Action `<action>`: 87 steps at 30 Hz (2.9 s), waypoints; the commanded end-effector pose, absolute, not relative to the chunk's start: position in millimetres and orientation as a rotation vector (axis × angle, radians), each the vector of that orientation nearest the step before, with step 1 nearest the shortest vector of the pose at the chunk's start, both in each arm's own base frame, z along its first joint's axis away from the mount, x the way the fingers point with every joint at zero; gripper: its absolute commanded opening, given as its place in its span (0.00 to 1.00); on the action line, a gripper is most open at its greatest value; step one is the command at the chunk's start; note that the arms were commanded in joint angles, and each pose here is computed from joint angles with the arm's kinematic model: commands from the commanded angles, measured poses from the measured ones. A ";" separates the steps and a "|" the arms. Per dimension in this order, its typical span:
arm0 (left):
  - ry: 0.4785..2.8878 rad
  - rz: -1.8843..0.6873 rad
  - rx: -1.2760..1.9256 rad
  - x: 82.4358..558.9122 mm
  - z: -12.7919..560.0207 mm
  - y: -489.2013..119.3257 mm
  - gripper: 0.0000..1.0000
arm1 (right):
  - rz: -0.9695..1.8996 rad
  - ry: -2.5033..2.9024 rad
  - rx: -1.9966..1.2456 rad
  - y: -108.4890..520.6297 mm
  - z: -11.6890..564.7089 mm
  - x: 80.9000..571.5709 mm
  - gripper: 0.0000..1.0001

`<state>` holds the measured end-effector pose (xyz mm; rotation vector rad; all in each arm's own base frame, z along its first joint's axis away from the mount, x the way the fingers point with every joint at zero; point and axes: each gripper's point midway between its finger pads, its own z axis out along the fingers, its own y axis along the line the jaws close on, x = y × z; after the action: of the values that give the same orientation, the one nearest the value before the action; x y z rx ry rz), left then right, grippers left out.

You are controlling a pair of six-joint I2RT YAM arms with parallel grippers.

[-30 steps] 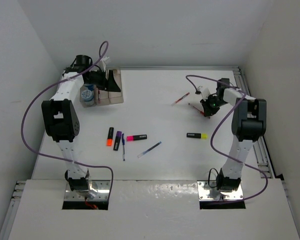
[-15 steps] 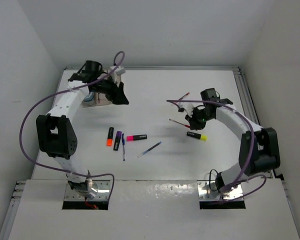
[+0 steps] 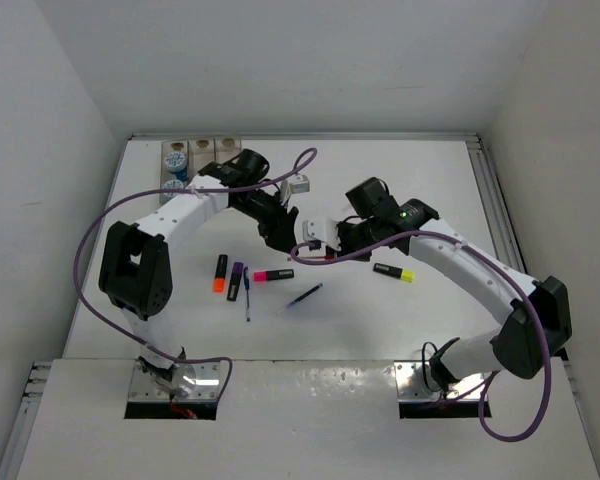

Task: Sort the stationery into containers
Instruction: Pick up the pen from the center of the board, then place the pen in the storage box.

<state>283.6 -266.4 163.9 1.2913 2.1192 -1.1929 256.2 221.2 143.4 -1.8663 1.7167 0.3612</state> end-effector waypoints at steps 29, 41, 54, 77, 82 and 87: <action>2.189 -1.406 1.228 272.3 150.7 -264.1 0.00 | 0.156 1.737 -1.662 244.4 187.0 289.1 0.59; 2.261 -0.251 0.120 468.2 198.4 -70.6 0.00 | 0.426 2.075 -0.874 204.0 227.0 359.1 0.72; 2.288 0.153 -0.253 535.8 164.9 -0.2 0.00 | 0.629 2.352 -0.153 162.7 178.1 402.3 0.64; 2.297 -0.052 -0.205 546.8 174.4 -18.9 0.75 | 0.200 2.443 0.522 114.3 91.0 481.3 0.65; 2.262 -0.082 -0.166 533.5 196.1 -28.3 0.75 | 0.073 2.401 0.598 114.0 82.5 508.2 0.65; 2.229 -0.104 -0.145 518.3 213.3 -32.4 0.75 | -0.047 2.378 0.634 108.9 62.8 519.4 0.65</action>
<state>522.2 -24.5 169.9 -0.1830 2.3335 -0.0623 504.6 117.9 53.3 0.5635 2.4630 0.0453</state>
